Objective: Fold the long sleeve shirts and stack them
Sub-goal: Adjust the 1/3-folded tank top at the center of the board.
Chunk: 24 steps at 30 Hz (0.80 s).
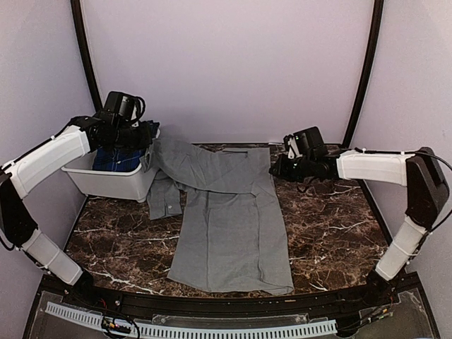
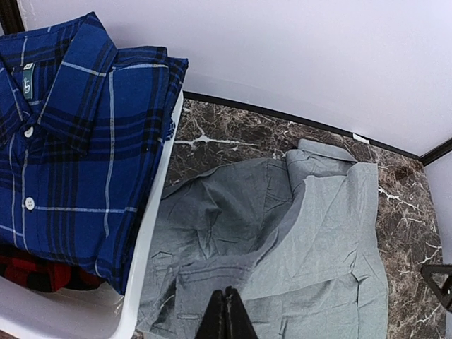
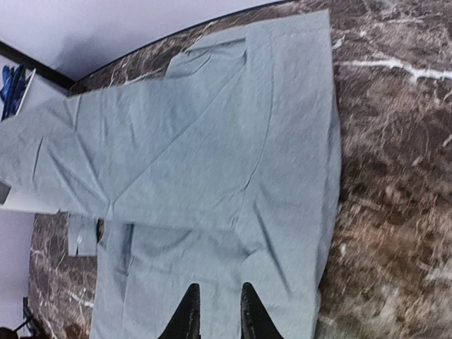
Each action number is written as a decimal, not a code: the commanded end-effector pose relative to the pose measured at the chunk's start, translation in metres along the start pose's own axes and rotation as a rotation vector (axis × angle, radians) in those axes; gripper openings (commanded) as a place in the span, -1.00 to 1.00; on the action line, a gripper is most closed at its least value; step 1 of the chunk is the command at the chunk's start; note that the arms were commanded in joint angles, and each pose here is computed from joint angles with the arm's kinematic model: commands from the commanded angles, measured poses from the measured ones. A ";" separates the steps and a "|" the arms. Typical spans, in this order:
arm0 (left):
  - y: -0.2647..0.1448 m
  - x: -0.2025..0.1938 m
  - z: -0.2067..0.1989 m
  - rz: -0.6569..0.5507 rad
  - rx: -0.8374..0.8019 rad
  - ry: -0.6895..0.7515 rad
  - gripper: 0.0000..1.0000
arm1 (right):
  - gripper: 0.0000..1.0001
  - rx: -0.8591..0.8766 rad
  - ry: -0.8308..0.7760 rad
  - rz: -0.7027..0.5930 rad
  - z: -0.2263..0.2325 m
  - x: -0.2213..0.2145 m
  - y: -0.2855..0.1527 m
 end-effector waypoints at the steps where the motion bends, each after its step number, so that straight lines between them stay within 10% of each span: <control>1: -0.026 0.002 0.004 -0.043 0.042 -0.016 -1.00 | -0.66 0.033 -0.011 -0.038 -0.005 0.036 0.027; 24: -0.030 -0.006 -0.004 -0.011 0.037 -0.002 -1.00 | -0.71 0.099 0.117 0.068 -0.061 0.104 0.186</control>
Point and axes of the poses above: each gripper's point midway between its finger pads, its own y axis out along the fingers, its own z axis along the line the jaws close on, x = y × z, the point moved 6 cm from there along -y, back along the fingers, and after that the axes turned 10 degrees about y, right-handed, at the moved point
